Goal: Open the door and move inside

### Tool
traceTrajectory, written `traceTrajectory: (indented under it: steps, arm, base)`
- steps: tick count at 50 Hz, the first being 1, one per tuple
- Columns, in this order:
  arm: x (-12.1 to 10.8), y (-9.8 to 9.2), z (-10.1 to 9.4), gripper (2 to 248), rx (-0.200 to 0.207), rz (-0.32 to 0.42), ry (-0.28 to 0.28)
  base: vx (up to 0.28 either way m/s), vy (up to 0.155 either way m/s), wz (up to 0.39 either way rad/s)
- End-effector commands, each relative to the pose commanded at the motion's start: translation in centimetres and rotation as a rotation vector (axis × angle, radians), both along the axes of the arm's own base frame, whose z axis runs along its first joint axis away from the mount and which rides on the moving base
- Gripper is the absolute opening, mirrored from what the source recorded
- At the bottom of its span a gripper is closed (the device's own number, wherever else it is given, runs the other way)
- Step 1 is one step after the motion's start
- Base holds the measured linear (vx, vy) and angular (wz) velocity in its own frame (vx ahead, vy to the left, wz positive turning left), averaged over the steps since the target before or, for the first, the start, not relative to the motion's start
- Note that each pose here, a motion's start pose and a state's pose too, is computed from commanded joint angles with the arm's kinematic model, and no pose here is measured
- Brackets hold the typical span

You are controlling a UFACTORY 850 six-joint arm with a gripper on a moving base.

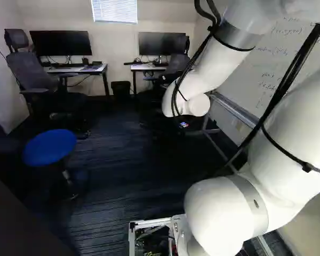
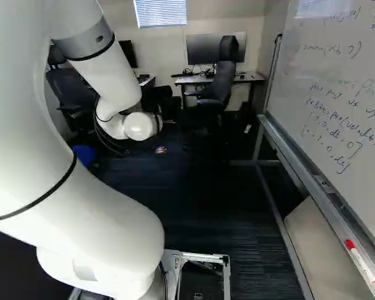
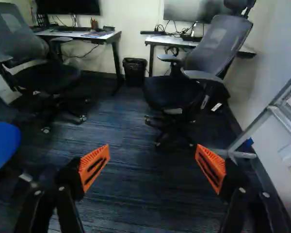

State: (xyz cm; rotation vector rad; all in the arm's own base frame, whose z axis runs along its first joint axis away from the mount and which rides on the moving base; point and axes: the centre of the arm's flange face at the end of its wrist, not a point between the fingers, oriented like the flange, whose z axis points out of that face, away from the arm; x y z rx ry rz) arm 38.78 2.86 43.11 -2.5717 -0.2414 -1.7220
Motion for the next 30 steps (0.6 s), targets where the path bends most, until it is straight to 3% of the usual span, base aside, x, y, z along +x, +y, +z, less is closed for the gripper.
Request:
traceTrajectory:
  steps: [30]
  arm:
    - [-2.5,-0.7,-1.4,247,0.017,-0.03,-0.012]
  base:
    - [0.0,0.0,0.0]
